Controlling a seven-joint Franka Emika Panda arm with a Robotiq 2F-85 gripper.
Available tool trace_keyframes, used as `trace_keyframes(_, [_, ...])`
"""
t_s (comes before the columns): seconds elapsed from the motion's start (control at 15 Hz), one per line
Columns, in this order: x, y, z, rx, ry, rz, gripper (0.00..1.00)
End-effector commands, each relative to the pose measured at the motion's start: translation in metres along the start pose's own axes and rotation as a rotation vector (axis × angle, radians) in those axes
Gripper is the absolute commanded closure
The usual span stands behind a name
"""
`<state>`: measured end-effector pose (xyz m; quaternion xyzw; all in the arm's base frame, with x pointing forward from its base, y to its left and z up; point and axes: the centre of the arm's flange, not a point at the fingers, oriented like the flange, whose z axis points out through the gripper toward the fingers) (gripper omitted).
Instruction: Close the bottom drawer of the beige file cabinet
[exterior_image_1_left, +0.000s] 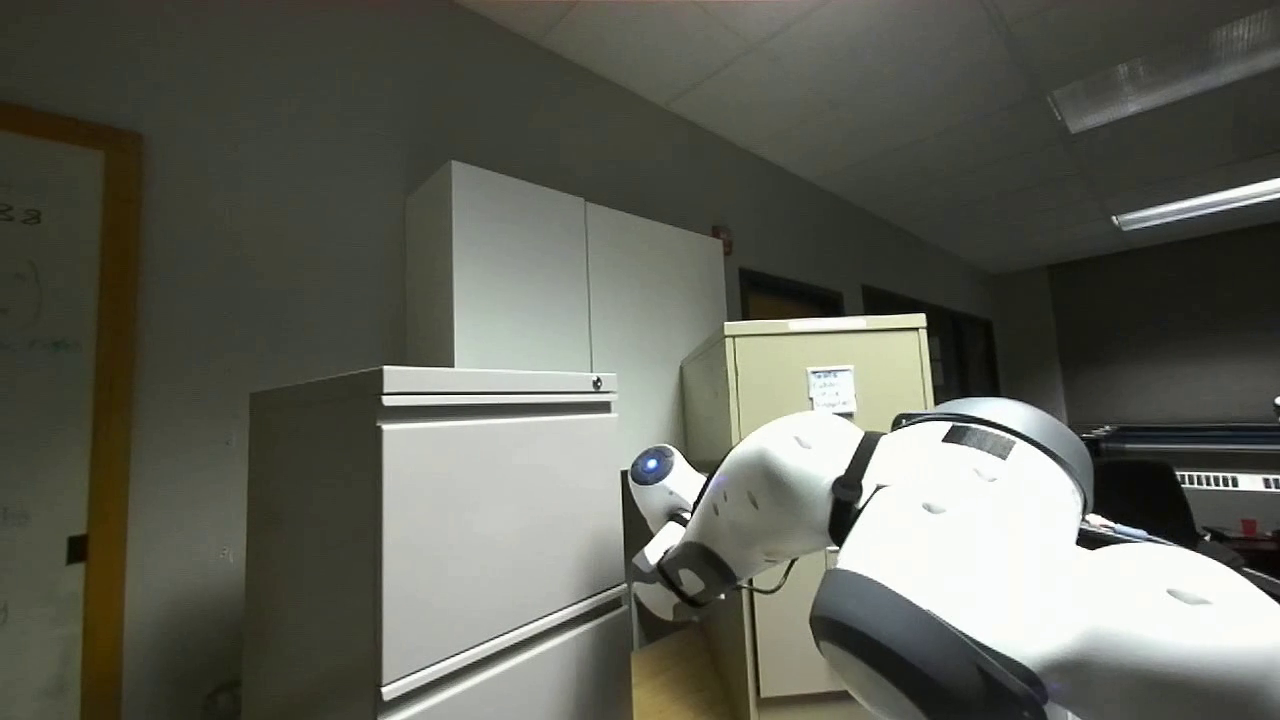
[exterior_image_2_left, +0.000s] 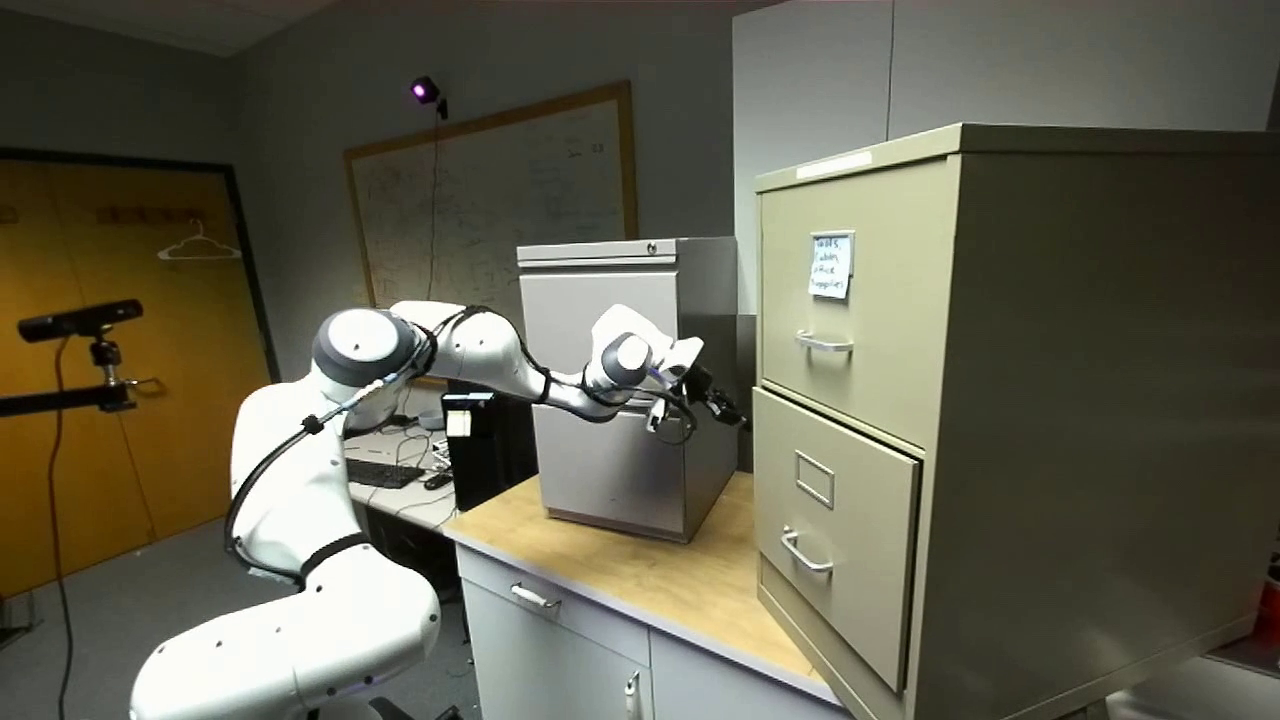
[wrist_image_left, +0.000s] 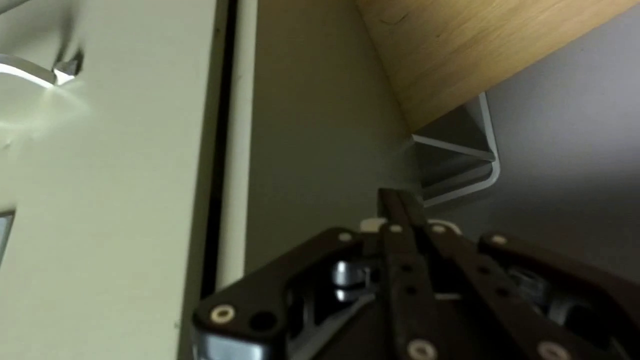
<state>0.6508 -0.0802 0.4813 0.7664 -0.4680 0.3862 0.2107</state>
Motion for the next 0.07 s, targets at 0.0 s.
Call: trace_keyframes(0.0, [0.0181, -0.0221, 0.0070, 0.033, 0.009, -0.020, 1.00])
